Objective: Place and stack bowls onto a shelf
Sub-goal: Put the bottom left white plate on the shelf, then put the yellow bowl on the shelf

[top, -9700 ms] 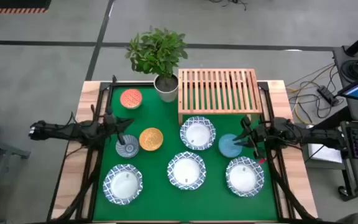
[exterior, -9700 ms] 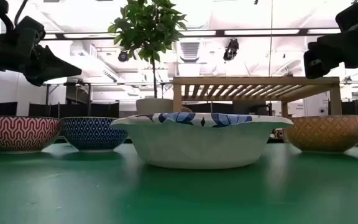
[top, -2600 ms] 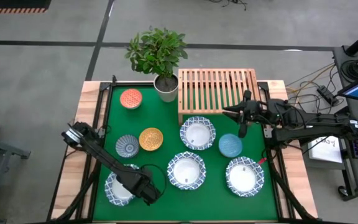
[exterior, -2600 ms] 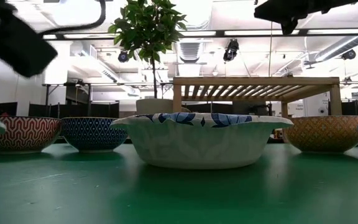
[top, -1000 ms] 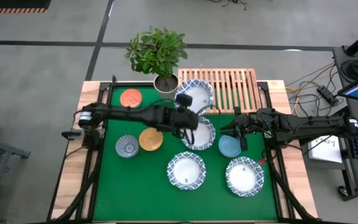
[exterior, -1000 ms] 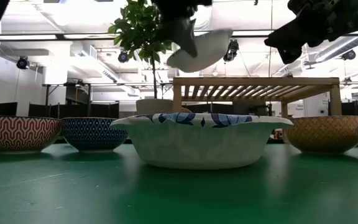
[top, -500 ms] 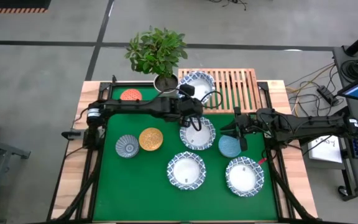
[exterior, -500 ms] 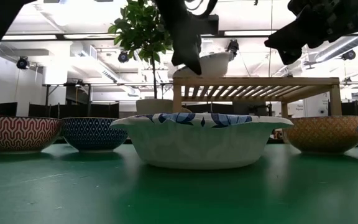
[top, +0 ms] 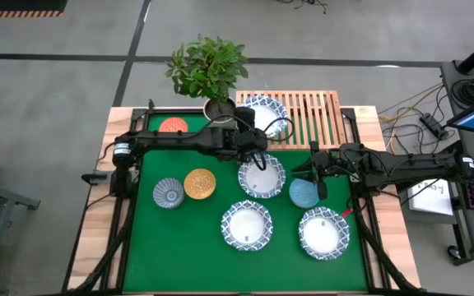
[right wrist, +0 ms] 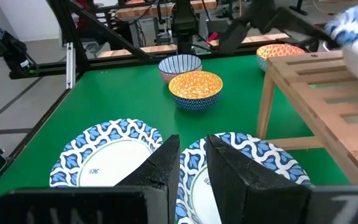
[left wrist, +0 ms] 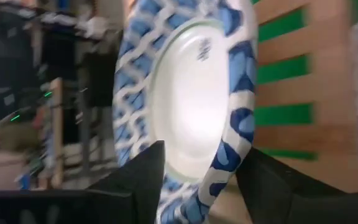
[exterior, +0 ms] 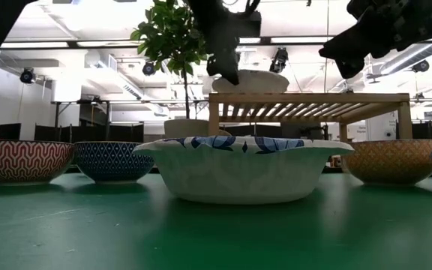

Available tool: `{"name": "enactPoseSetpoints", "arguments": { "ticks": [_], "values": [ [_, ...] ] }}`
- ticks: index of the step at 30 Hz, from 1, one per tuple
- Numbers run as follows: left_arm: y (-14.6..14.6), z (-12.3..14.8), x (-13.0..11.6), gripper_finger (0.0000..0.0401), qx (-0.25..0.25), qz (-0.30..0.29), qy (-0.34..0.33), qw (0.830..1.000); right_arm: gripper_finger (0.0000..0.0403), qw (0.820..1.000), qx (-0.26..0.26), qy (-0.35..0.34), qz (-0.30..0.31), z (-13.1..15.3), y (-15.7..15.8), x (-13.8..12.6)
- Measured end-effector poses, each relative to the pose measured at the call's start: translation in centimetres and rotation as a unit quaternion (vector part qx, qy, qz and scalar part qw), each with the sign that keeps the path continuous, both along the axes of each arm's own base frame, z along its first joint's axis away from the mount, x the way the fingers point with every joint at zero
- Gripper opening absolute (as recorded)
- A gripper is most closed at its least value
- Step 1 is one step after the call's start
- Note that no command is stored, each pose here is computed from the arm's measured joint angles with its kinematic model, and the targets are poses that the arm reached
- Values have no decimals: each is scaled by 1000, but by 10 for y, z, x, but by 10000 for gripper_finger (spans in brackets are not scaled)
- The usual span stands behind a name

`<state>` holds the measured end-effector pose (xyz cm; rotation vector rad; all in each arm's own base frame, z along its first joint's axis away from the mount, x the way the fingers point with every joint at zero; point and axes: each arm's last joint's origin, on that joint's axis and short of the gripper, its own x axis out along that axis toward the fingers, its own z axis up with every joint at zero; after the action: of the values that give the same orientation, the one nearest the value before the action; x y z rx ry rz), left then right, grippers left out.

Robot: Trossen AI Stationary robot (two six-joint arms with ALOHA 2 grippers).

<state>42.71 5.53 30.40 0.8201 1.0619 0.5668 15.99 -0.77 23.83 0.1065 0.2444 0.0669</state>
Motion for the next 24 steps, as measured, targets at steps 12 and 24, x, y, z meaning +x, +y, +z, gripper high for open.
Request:
{"name": "enactPoseSetpoints", "arguments": {
  "ticks": [12,24],
  "values": [
    [-37,10,-15,212,-34,-3,-8,999,68,999,25,-3,-32,1,-1,0],
    [-109,46,-84,193,-338,-120,-63,931,68,997,57,-21,-38,-2,-3,22]
  ]
}}
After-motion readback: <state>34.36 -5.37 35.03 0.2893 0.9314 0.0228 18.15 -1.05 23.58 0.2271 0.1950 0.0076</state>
